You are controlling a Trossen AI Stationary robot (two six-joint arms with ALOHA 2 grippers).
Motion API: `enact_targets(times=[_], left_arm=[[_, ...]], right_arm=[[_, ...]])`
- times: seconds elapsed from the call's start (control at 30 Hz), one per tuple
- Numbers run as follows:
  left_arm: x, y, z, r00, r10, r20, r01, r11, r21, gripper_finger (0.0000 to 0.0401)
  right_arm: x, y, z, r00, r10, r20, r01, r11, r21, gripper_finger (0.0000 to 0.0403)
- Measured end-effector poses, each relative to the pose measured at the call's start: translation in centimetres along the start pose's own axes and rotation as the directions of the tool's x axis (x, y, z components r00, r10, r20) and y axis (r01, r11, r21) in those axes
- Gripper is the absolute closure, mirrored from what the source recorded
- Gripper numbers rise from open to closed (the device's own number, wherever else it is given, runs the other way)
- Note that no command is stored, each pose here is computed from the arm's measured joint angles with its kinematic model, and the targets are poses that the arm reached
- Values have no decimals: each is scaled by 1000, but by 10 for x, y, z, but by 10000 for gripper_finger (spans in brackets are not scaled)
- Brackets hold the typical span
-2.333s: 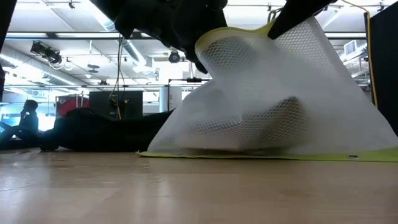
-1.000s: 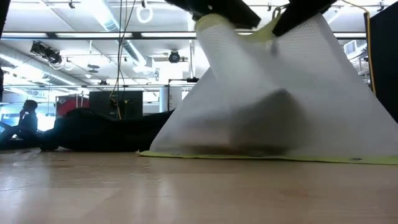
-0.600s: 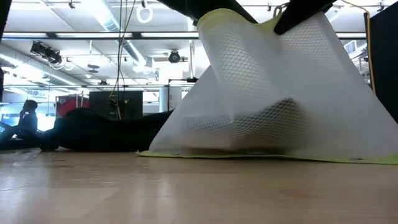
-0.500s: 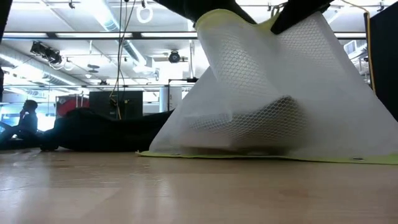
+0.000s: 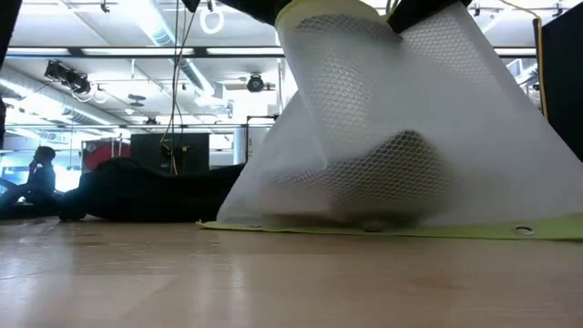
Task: Unpack backpack
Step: Close the yellow zip bag
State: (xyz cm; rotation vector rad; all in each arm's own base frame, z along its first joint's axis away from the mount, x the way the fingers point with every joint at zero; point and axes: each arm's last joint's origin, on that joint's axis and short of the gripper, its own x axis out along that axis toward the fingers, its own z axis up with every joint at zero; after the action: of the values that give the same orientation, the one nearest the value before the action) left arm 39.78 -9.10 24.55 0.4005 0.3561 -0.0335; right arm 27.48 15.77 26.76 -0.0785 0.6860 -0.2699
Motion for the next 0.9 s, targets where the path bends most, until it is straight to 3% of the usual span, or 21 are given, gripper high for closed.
enact_targets(times=[0.43, 0.67, 0.77, 0.9], left_arm=[[1, -2, 1, 1000, 27, 12, -27, 1000, -3, 167], [0, -6, 1, 996, 91, -16, -91, 996, 4, 173], [-1, -8, 1, 994, 104, -26, -104, 995, 9, 226], [-1, -8, 0, 995, 97, -30, -97, 995, 12, 354]], right_arm=[[2, -1, 3, 1000, -8, 22, 8, 1000, -4, 403], [2, -1, 5, 999, -9, 35, 9, 1000, -2, 403], [2, -1, 5, 999, -12, 37, 12, 1000, 0, 403], [2, -2, 5, 999, -20, 42, 20, 1000, 1, 403]])
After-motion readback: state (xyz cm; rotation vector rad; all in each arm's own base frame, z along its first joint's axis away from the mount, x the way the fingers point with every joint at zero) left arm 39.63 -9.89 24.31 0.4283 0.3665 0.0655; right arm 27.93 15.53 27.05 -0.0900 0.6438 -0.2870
